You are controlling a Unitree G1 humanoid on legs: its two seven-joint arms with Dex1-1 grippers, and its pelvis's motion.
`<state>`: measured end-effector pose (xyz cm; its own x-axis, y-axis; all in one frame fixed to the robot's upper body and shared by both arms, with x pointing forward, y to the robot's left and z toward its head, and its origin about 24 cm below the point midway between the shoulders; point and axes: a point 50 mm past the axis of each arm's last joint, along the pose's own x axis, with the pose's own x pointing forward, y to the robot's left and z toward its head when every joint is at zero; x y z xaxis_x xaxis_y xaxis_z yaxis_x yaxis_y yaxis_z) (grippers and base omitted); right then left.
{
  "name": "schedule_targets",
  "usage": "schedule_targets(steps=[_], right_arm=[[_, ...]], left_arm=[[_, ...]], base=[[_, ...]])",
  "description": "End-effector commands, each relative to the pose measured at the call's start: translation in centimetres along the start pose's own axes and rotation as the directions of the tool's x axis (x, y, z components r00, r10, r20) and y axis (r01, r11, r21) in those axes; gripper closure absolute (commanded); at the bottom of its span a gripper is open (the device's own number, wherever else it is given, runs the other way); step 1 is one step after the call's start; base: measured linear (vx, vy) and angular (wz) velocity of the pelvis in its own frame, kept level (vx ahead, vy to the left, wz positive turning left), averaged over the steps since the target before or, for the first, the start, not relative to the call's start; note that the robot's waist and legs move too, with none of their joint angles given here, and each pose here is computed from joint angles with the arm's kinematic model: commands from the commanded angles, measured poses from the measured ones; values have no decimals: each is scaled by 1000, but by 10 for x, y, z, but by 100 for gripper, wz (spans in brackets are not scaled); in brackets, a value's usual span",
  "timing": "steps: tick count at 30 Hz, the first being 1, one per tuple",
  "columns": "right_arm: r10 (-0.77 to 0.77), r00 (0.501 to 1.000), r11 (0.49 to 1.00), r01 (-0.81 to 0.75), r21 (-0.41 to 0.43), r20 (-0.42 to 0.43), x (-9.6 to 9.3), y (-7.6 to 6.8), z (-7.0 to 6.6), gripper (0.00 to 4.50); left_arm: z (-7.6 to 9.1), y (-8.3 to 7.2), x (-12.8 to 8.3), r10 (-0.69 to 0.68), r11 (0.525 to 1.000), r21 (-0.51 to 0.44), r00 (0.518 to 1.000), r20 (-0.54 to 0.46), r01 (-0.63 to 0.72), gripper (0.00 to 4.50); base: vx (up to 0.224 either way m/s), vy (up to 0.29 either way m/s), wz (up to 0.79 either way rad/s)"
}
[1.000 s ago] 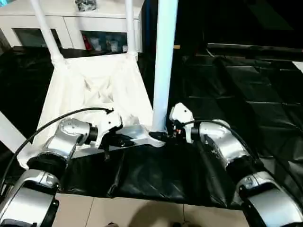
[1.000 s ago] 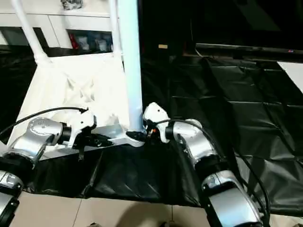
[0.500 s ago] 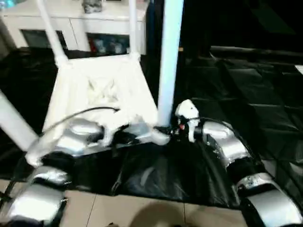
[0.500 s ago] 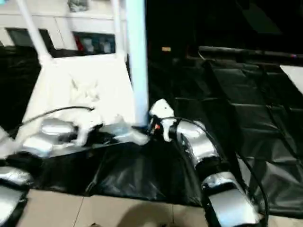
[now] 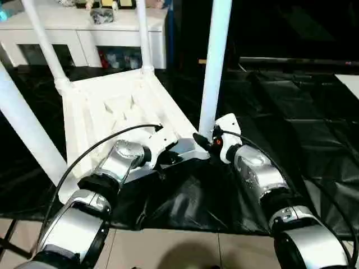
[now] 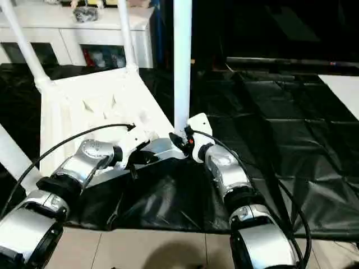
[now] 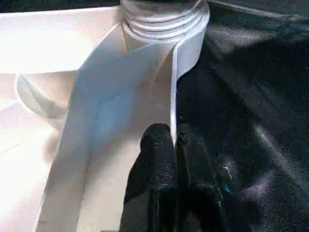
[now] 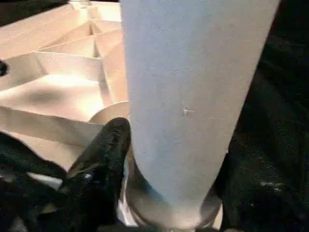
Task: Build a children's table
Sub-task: Rotate leg to tighten
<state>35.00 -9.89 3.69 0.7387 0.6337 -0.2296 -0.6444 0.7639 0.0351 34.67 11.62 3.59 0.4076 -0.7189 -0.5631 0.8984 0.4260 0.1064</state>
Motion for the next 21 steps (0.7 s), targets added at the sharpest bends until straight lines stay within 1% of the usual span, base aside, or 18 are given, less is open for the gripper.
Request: schedule_targets(steps=[1,2,3,4,5,6,7,9,11,13,14,15,17,21], right_arm=[[162,986,987,-161,10,-35,7,25,-10,148],[209,977,978,-210,-15,-35,1,21,-9,134],[254,966,966,-255,-27,-42,-3,19,-9,134],[254,966,966,-255,-27,-42,-3,19,-9,128],[279,959,959,-281,-34,-48,-6,17,-9,103],[319,946,945,-323,-54,-60,-10,15,-9,94],[391,916,915,-397,-72,-89,-18,11,-9,88],[436,893,891,-446,-89,-116,-22,9,-9,70],[469,866,860,-493,-134,-174,-27,6,-10,50],[493,845,833,-527,-166,-209,-30,4,-10,50],[495,843,832,-530,-167,-209,-30,4,-9,50],[520,827,815,-555,-164,-214,-32,4,-8,50],[522,826,813,-558,-169,-214,-32,3,-7,50],[539,818,800,-571,-183,-198,-29,4,1,50]], left_arm=[[31,1,5,-8,996,91,995,99,-1,450],[26,2,-2,-37,995,92,994,100,28,450],[23,3,-8,-64,994,99,993,96,55,450],[23,3,-8,-64,994,99,993,96,55,450],[20,4,-11,-81,992,105,992,93,71,450],[18,4,-16,-119,987,118,988,99,107,450],[15,3,-24,-188,977,126,975,119,173,450],[14,2,-29,-239,968,118,961,139,223,450],[11,0,-34,-293,953,117,946,139,278,450],[7,0,-39,-321,943,129,940,118,306,450],[7,0,-39,-321,943,130,940,116,306,450],[5,0,-42,-337,938,122,935,108,324,450],[4,0,-43,-340,937,127,935,103,326,450],[2,1,-46,-359,928,140,930,79,347,450]], base=[[0,0,0],[133,37,-22],[148,0,-8],[148,0,-8],[87,-62,1],[73,-66,-5],[73,-66,-5],[56,-54,-6],[68,-33,-6],[0,0,0],[0,0,0],[0,0,0],[0,0,0],[0,0,0]])
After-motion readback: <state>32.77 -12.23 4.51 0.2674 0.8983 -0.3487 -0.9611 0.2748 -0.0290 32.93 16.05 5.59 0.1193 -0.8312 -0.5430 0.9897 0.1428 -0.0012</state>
